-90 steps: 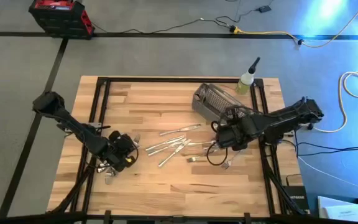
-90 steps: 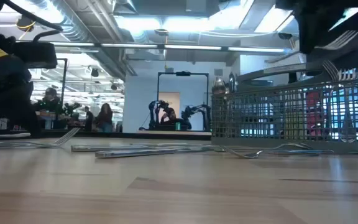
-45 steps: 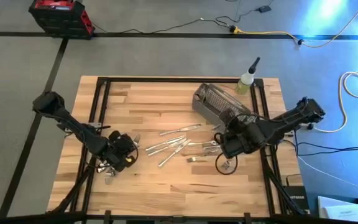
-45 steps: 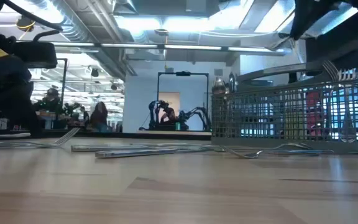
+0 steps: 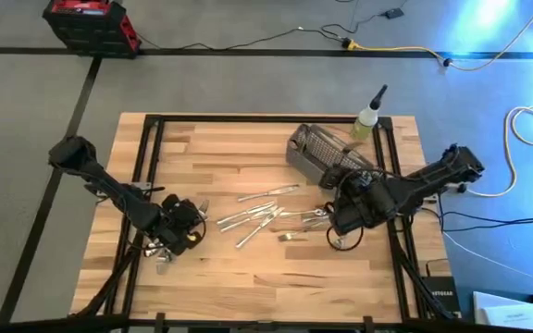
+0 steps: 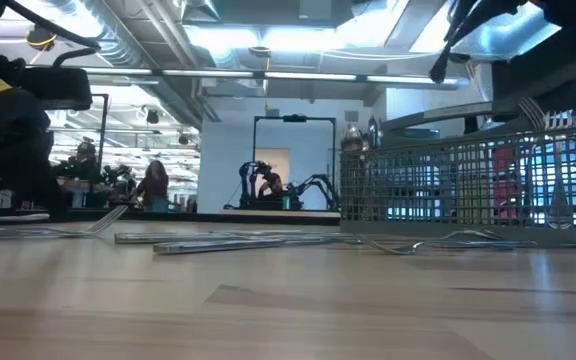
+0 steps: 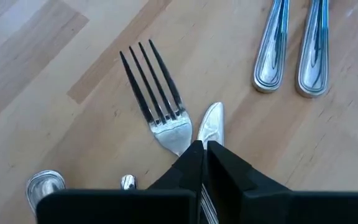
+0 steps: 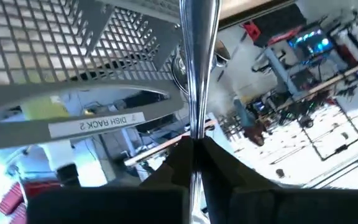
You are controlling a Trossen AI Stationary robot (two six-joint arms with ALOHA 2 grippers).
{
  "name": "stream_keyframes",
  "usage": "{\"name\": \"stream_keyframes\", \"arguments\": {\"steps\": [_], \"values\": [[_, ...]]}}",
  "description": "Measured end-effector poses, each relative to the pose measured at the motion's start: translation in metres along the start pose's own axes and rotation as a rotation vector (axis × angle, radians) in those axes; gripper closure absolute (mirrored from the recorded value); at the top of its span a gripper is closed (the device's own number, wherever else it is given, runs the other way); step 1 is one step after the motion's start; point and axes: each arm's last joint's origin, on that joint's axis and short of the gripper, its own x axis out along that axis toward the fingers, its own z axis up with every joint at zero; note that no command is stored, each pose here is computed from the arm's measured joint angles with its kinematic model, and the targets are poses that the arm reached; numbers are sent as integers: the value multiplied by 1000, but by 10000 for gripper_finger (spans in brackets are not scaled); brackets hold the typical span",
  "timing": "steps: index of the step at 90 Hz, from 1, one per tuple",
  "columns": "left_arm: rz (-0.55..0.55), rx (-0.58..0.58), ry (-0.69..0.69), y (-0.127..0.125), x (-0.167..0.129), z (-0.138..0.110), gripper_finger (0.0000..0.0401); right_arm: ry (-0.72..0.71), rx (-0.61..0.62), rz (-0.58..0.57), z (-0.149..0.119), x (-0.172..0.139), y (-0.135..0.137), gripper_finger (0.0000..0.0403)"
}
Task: Sort silverware
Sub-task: Put the silver fork into the gray silverware organizer
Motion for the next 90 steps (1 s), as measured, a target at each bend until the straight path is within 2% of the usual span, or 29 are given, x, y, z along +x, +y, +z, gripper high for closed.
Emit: {"name": "stream_keyframes", "arguments": {"steps": [10,30,44,56,64,90], "values": [[0,0,0,0,0,0,394,38,-21,-28,-1,0,-1,403],[1,1,0,0,0,0,394,2,60,-36,3,-6,1,403],[4,4,2,0,0,0,394,-50,189,-40,6,-14,5,403],[4,4,2,0,0,0,394,-77,217,-59,8,-22,8,403],[4,4,2,0,0,0,394,-122,308,-48,2,-26,13,403],[3,9,1,0,0,0,394,-111,464,-7,-12,-4,67,403]]}}
